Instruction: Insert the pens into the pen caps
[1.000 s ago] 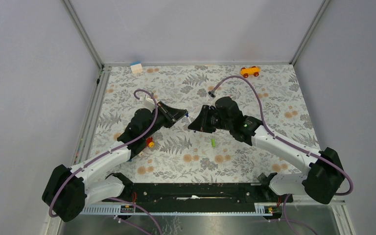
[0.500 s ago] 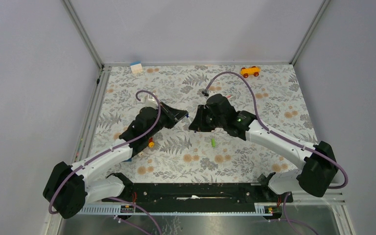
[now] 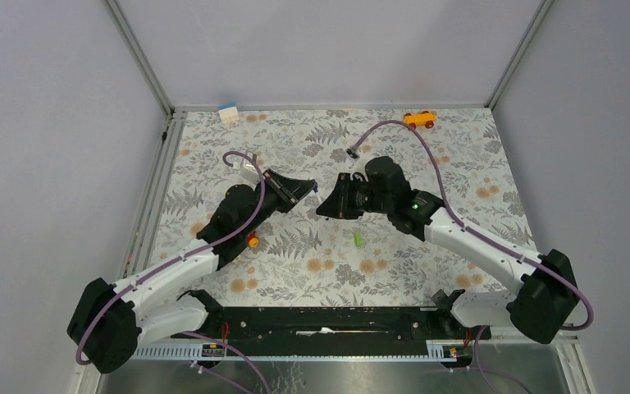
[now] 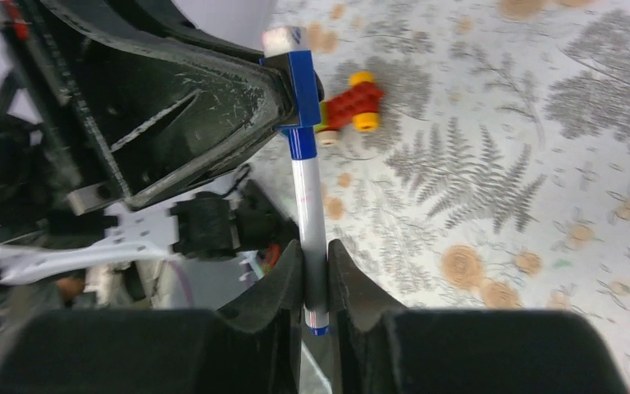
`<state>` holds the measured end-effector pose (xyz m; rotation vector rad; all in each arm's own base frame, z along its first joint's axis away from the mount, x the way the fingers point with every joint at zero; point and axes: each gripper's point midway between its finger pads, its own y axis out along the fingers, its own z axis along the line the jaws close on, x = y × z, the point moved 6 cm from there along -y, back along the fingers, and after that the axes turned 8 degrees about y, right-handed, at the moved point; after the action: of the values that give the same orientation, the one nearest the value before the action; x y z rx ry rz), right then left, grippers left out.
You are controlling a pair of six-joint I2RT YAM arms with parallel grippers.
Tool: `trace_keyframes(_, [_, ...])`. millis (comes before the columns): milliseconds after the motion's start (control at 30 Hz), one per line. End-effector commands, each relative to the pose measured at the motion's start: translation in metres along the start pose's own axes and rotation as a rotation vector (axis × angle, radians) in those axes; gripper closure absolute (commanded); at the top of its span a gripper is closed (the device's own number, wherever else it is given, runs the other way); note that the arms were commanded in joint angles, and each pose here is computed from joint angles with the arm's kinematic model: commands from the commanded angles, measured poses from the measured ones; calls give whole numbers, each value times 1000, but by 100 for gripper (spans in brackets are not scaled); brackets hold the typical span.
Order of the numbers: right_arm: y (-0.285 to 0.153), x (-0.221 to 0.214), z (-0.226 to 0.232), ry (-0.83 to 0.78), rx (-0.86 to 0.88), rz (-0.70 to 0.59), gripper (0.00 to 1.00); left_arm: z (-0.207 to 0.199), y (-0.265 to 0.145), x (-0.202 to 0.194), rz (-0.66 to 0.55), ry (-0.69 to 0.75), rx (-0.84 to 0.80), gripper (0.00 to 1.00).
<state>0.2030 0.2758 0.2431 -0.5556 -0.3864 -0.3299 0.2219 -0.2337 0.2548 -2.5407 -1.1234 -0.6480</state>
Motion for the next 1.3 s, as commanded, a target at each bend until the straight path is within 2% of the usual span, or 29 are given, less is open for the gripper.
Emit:
trace_keyframes(0, [-33, 75, 56, -48, 373, -308, 100, -42, -34, -40, 247, 76, -305, 100])
trace_keyframes(300, [-69, 75, 94, -127, 648, -215, 100, -53, -53, -47, 277, 168, -461, 100])
trace_keyframes(633, [-78, 74, 109, -151, 724, -156, 100, -46, -59, -55, 319, 183, -459, 100])
trace_keyframes(867, [-65, 87, 92, -184, 514, -219, 100, -44, -53, -58, 338, 200, -358, 100])
trace_keyframes(1067, [-55, 105, 74, -210, 172, -317, 100, -44, -43, -65, 400, 220, -154, 100])
trace_keyframes(1200, [-49, 109, 70, -219, 31, -353, 100, -34, -36, -70, 432, 205, 45, 100])
trace_keyframes(1267, [-45, 108, 72, -247, -14, -358, 100, -35, -33, -71, 440, 190, 89, 100])
